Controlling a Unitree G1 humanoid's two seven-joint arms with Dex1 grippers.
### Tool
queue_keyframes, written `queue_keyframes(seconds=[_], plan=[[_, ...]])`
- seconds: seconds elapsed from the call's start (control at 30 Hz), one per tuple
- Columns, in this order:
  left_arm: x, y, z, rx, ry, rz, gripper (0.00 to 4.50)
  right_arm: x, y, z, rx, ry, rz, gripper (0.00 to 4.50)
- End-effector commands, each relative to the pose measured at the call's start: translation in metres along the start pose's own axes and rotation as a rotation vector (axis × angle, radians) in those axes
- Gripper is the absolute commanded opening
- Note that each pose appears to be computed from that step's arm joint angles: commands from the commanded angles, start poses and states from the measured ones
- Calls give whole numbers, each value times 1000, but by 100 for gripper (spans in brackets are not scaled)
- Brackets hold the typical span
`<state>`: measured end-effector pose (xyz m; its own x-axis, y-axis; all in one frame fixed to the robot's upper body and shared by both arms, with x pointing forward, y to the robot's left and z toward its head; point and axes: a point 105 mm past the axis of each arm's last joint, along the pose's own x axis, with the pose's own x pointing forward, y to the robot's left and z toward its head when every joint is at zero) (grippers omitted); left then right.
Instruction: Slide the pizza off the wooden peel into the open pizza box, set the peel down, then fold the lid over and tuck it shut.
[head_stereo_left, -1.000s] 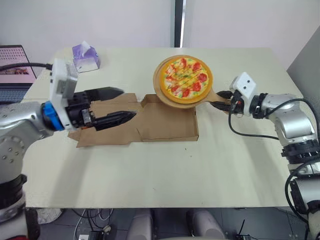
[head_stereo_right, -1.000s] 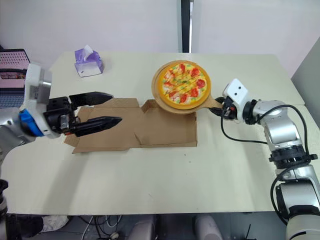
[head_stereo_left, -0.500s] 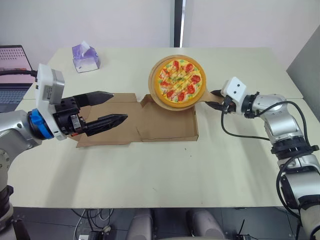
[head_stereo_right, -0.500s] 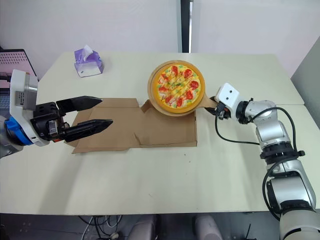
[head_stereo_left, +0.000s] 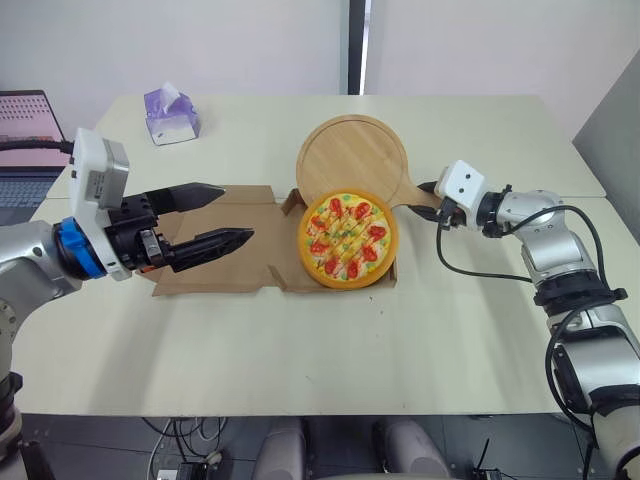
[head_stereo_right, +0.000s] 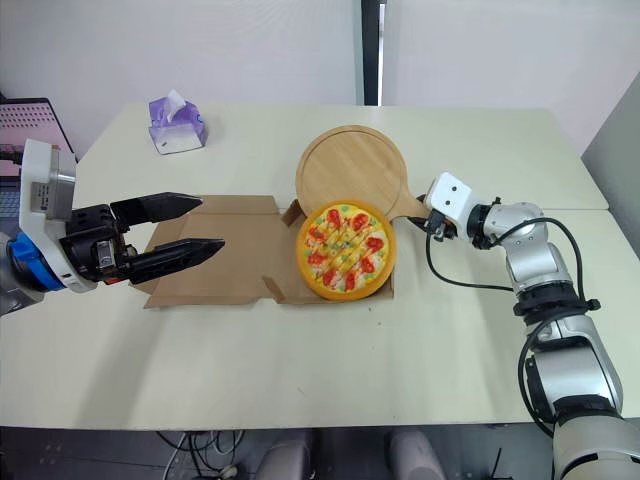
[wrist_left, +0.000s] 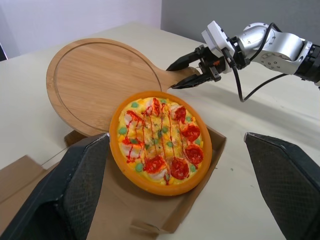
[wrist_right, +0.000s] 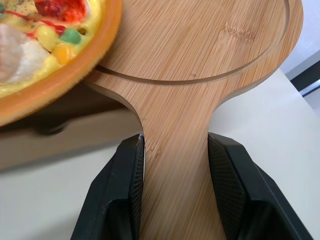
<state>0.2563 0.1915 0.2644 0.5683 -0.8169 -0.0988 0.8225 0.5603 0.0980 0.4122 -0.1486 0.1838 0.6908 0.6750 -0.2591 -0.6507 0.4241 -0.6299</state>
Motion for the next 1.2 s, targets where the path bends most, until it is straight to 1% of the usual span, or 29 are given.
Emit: queue_keyframes(seconds=[0.03, 0.3, 0.47, 0.6, 0.67, 0.8, 0.9, 0.97, 1.07, 1.2], plan=[[-2, -5, 14, 59, -29, -6, 450, -3, -24, 33, -72, -104, -88, 159], [0, -6, 16, 60, -38, -9, 450, -4, -50, 43, -155, -130, -247, 159], [1, -5, 13, 54, -40, -5, 450, -15, -79, 51, -193, -139, -418, 159], [6, -7, 15, 58, -59, -22, 450, -22, -85, 50, -164, -147, -432, 159], [13, -8, 18, 62, -80, -43, 450, -26, -84, 45, -119, -145, -420, 159], [36, -21, 21, 84, -110, -137, 450, -44, -78, 35, 58, -134, -381, 159], [52, -32, 25, 111, -127, -220, 450, -65, -63, 27, 170, -101, -322, 159], [62, -36, 29, 126, -147, -262, 450, -82, -51, 21, 216, -53, -298, 159], [72, -38, 32, 154, -161, -295, 450, -104, -43, 14, 284, 9, -341, 159], [87, -46, 32, 181, -168, -377, 450, -142, -27, -10, 395, 148, -444, 159]])
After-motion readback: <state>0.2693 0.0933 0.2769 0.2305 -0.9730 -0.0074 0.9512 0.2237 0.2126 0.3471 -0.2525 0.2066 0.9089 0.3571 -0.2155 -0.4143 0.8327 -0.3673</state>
